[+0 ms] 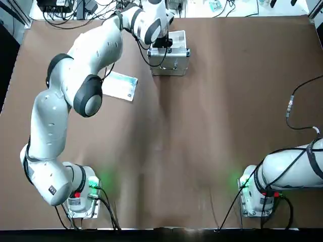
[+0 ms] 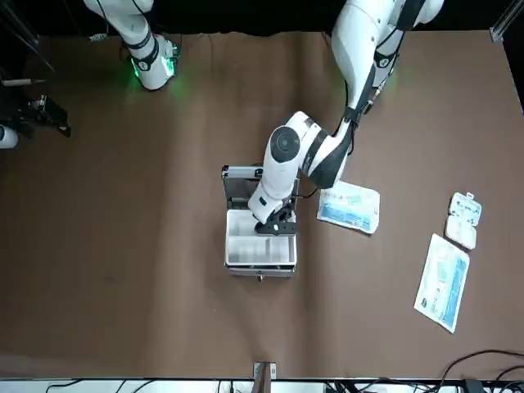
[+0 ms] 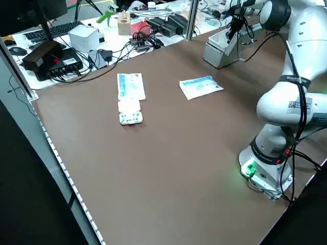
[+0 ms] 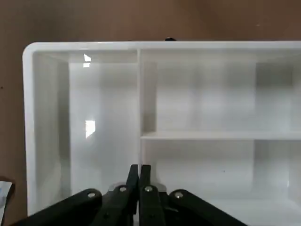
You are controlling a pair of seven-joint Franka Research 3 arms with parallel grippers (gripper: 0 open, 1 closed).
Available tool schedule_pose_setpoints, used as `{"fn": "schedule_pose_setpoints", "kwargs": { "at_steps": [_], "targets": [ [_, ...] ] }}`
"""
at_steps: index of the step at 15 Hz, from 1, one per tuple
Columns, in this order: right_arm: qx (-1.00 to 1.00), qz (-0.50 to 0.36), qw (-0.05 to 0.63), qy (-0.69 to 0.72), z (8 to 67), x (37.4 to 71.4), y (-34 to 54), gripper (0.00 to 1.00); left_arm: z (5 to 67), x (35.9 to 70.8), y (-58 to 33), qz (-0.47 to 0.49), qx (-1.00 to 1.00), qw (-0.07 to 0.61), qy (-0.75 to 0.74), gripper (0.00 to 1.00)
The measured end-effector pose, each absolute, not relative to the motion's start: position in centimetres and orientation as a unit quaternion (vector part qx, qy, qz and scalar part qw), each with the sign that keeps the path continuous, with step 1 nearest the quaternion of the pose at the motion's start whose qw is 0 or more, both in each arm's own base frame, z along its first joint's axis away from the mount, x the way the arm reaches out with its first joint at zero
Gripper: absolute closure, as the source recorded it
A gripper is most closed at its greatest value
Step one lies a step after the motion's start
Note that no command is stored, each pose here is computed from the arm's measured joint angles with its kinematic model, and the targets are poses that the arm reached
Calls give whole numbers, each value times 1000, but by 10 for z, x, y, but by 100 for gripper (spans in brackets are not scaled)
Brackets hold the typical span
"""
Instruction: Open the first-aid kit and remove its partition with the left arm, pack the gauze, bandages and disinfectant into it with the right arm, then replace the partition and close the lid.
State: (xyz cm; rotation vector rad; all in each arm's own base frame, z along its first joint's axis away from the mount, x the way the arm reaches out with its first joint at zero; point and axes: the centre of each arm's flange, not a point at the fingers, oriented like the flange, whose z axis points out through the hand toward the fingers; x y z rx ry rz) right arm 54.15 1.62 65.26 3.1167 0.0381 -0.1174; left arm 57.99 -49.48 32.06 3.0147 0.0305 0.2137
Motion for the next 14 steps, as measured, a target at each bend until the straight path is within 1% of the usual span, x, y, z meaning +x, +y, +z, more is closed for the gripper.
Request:
{"fn": "schedule_pose_setpoints", "kwargs": {
  "at_steps": [14],
  "targets": [
    [999,-38,11,12,652,541,16,1,306,581,-494,69,996,52,9,97]
  ]
}}
